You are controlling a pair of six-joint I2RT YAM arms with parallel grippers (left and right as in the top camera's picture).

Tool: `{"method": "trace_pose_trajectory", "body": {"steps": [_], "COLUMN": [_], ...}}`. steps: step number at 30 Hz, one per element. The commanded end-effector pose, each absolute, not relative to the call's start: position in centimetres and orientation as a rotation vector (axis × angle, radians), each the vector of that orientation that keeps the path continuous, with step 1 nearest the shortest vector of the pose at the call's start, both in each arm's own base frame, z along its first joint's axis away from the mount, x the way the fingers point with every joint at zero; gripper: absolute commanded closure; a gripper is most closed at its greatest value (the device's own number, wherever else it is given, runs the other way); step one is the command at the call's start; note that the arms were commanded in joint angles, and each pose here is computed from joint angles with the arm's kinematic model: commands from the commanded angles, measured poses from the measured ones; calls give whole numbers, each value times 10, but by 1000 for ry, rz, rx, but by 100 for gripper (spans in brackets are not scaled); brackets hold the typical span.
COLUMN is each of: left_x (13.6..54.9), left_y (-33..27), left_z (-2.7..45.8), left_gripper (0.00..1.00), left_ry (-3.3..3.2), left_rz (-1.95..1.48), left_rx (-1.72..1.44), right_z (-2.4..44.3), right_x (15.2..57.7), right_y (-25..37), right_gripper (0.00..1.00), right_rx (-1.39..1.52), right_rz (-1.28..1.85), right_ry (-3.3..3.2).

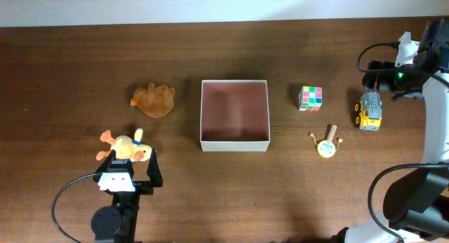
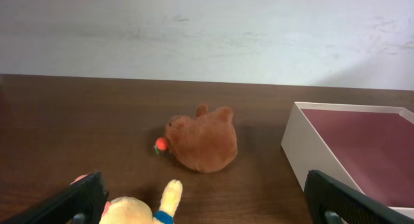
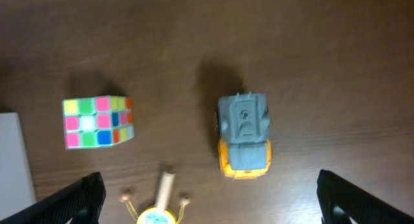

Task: Pack container
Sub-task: 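Lower the right gripper and grasp the toy truck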

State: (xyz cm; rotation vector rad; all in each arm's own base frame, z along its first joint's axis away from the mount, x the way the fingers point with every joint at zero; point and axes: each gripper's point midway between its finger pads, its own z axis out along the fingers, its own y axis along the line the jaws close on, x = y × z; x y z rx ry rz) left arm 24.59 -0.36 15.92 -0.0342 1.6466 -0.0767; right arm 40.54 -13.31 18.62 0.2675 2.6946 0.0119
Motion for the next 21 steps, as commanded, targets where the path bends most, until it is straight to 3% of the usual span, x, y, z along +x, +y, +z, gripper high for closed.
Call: {"method": "trace_pose_trajectory", "body": {"steps": [1, 11, 21], "left_x": [246, 246, 246], "left_y": [-2, -2, -2], "left_z": [158, 158, 158], "left_gripper": [1, 1, 1], "left_ry": [1646, 1646, 1646], "left_rz": [-59, -59, -59], "left_rx": [-27, -27, -27], "right_z": [171, 109, 68], "right_x": [412, 424, 410], "right_y": [-148, -158, -165], "right_gripper": [1, 1, 1], "right_rx": [166, -10, 45], "right_rz": [-112, -138, 8], "right_ry": [2729, 2850, 2939]}}
